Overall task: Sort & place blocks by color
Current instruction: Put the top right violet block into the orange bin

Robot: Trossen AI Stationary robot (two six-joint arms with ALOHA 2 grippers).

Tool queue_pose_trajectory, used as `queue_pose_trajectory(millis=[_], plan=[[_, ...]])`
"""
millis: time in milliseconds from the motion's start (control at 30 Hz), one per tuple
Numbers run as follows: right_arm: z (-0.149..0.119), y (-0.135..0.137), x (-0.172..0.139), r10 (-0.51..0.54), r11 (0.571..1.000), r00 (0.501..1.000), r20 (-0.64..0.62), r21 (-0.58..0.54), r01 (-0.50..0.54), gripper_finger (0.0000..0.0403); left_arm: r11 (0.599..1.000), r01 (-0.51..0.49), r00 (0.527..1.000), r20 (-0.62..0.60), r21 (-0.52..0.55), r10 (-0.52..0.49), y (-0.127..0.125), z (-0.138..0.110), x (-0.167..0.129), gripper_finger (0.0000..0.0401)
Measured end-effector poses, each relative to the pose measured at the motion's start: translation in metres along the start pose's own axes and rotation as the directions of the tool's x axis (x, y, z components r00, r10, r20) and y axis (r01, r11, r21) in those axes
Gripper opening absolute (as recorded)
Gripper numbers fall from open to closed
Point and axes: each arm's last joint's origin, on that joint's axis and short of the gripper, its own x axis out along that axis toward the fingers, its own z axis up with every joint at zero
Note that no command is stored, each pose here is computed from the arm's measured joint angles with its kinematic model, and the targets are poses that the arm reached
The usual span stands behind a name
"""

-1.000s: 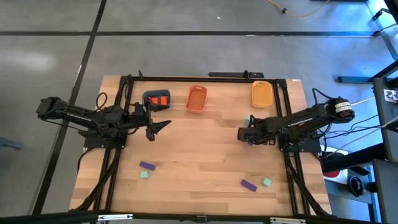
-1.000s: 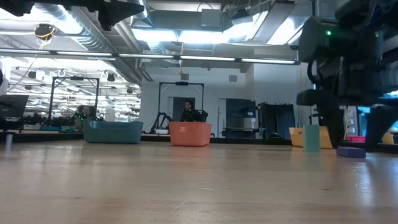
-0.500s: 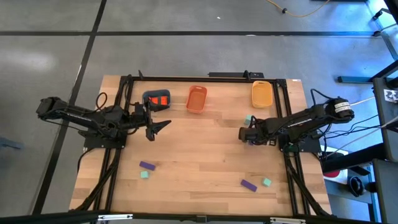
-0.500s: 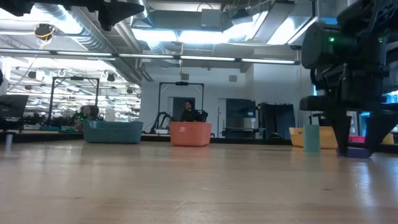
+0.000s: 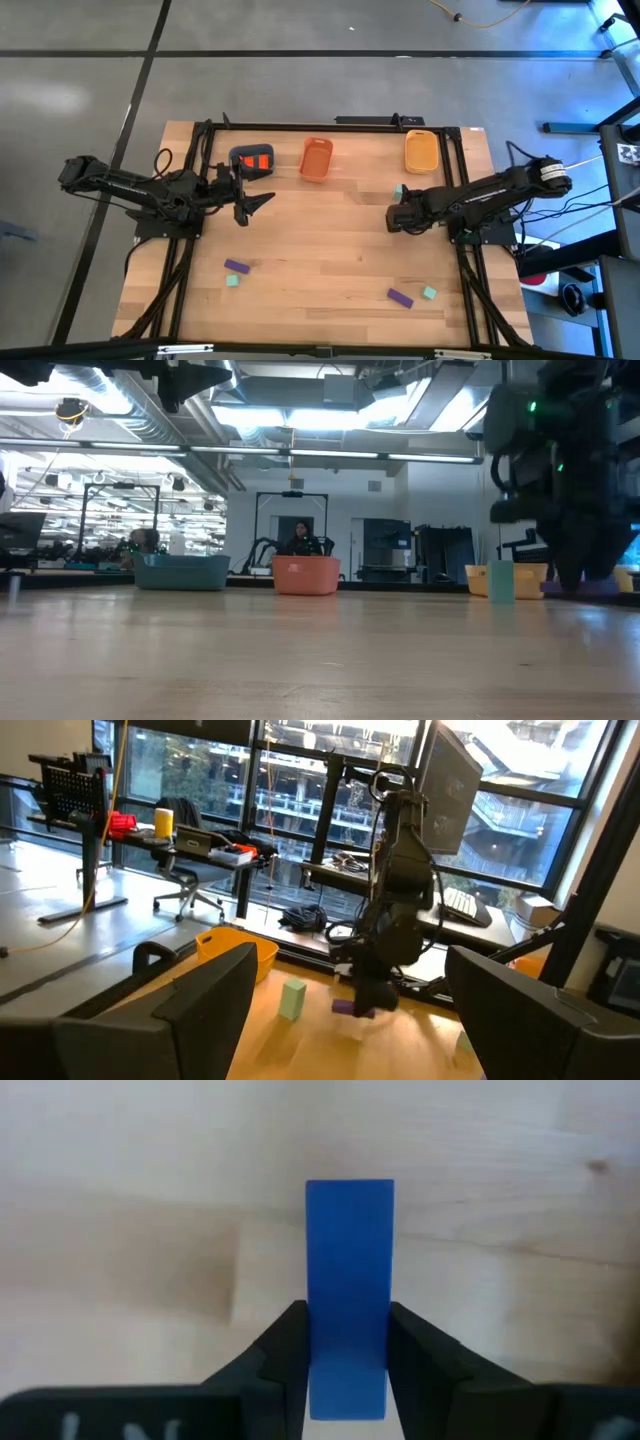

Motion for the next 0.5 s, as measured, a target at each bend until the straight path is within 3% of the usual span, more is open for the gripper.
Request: queue_pose_trajectory(millis=[100,200,333,500], plan=[[-0.006,-0.002,-0.017,0.105,0.983,0.994,-0.031,-0.15,-0.109,0.0105,1.0,0.002,1.0,-0.001,0.0,-0.002,0.0,0.0,0.0,0.0316],[-0.013,0.002,-0.032,0.271,0.926,0.961,-0.054,-0.257,-0.276,0.0105,1.0,0.002,1.0,0.0,0.0,-0.002,0.0,0.0,0.0,0.0316],[-0.019,0.022,-0.047,0.537,0.767,0.84,-0.077,-0.369,-0.525,0.0105,1.0,-0.006,1.0,0.001,0.0,0.006,0.0,0.0,0.0,0.0316],[-0.017,0.055,-0.051,0.726,0.59,0.685,-0.061,-0.457,-0.666,0.0105,1.0,-0.008,1.0,0.001,0.0,0.008,0.0,0.0,0.0,0.0316]])
